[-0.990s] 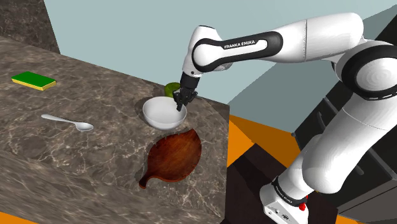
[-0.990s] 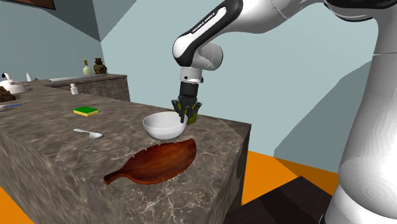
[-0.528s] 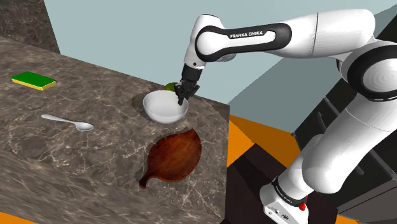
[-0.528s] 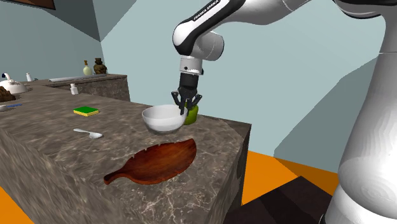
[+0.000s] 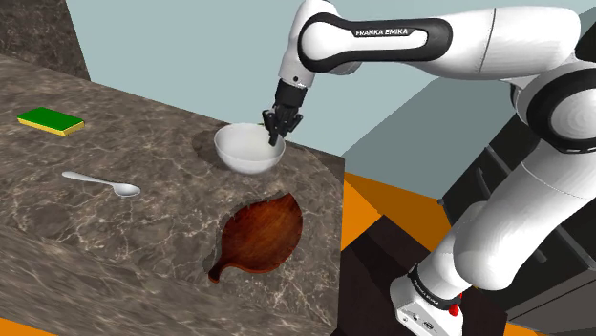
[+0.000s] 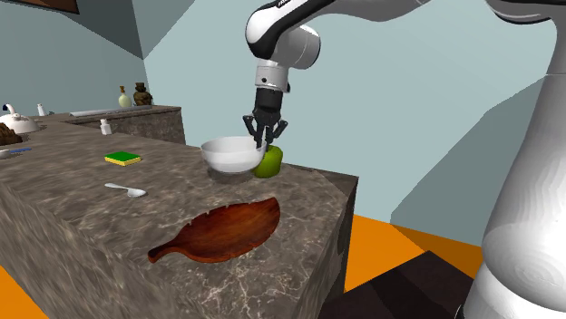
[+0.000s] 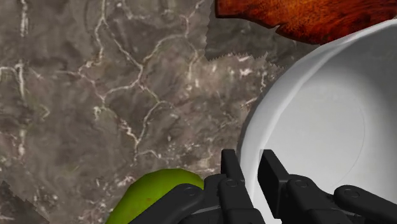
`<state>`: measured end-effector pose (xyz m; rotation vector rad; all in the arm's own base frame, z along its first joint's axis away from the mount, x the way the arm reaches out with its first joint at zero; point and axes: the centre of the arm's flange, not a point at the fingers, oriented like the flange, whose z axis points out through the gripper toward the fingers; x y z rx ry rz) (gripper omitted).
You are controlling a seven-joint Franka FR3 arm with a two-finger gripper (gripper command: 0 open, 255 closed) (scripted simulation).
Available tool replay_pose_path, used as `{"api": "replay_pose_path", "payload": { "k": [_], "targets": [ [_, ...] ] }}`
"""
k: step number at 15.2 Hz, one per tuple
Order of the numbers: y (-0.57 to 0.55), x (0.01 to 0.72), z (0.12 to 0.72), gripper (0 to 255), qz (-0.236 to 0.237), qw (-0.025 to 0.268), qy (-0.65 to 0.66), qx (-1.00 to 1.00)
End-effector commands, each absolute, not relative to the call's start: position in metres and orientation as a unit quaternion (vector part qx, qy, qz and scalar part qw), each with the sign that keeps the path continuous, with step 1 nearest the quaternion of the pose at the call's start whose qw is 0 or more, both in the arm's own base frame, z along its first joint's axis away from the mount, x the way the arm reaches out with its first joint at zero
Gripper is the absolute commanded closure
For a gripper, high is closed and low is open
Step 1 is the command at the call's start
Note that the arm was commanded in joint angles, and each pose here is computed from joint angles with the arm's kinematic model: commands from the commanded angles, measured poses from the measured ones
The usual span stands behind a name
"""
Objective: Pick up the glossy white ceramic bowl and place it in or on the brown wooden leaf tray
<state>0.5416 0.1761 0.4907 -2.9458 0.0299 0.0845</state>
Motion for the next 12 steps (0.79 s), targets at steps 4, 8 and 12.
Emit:
{"api": "replay_pose_path", "payload": {
  "k": [4, 8, 12],
  "targets": [
    [0.181, 0.530, 0.510, 255, 0.028, 0.097, 0.010, -0.995],
    [0.202, 0.482, 0.517, 255, 0.028, 0.097, 0.010, -0.995],
    [0.222, 0.434, 0.524, 255, 0.028, 0.097, 0.010, -0.995]
  ]
}}
